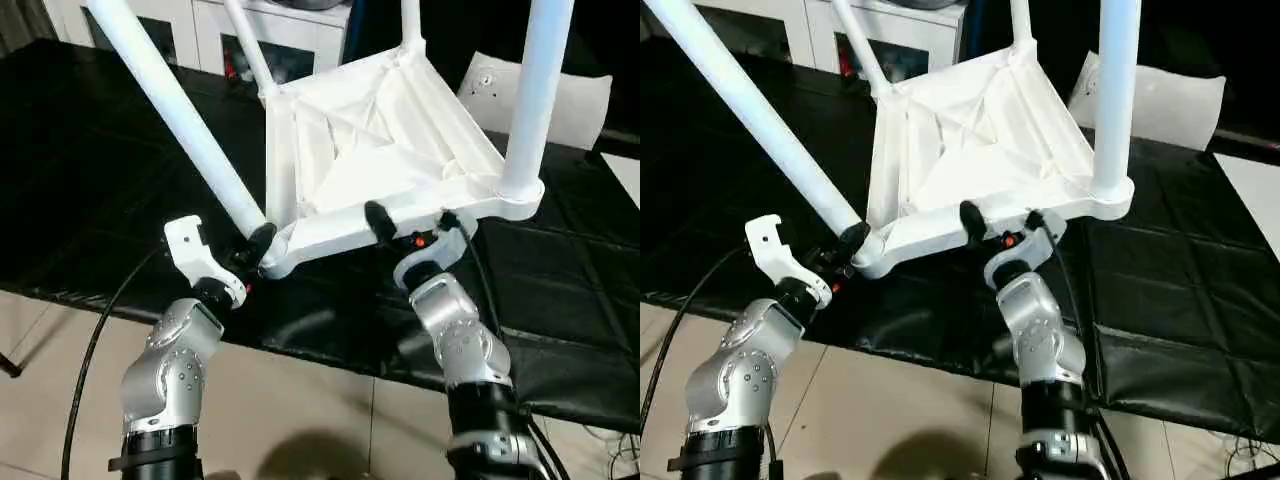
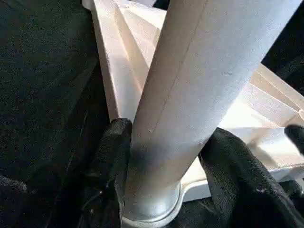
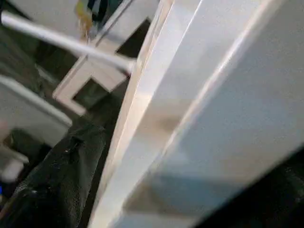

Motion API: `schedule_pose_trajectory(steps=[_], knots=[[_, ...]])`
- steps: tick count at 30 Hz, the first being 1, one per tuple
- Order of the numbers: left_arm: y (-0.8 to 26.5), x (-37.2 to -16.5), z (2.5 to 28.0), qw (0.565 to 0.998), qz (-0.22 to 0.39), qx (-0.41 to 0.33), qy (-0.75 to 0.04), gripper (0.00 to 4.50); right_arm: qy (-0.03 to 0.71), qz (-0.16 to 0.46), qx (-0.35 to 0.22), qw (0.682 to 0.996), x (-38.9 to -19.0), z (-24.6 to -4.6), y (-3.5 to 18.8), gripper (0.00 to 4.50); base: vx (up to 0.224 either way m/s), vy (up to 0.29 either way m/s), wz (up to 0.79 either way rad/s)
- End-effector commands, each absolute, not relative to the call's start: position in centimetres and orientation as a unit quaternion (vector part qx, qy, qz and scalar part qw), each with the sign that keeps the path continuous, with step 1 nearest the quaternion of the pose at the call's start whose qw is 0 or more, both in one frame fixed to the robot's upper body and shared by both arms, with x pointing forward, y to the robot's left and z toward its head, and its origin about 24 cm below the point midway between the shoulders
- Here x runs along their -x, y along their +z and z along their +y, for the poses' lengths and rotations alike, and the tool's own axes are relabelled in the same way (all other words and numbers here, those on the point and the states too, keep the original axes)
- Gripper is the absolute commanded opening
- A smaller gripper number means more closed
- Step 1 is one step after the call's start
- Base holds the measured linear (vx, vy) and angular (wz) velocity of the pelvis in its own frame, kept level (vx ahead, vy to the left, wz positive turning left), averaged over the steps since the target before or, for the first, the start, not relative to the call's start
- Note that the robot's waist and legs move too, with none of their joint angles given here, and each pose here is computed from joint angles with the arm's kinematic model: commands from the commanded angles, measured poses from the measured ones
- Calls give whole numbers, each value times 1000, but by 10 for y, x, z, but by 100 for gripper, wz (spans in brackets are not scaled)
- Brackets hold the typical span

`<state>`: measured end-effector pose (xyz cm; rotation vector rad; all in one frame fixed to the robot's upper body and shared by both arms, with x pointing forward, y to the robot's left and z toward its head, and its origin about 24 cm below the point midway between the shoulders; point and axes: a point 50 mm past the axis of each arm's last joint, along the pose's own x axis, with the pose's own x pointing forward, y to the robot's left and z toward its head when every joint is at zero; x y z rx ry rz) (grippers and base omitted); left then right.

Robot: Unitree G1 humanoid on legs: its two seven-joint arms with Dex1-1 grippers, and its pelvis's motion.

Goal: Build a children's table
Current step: Flip table

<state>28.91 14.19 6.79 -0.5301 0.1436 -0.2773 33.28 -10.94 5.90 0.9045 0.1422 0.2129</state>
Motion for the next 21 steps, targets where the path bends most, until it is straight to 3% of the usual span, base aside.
schedule_pose_trajectory(steps=[1, 3, 6, 8, 21], knots=[[72, -288, 106, 917, 76, 332, -208, 201, 104, 45, -486, 867, -344, -97, 70, 450, 0, 0, 0], [72, -289, 105, 916, 77, 332, -210, 201, 104, 42, -496, 861, -348, -95, 72, 412, 0, 0, 0], [73, -290, 104, 916, 78, 331, -212, 201, 106, 41, -512, 851, -354, -90, 75, 405, 0, 0, 0], [73, -290, 103, 916, 79, 330, -215, 201, 111, 41, -519, 847, -356, -86, 76, 369, 0, 0, 0], [72, -292, 100, 915, 88, 321, -228, 201, 120, 39, -547, 827, -369, -73, 80, 280, 0, 0, 0]])
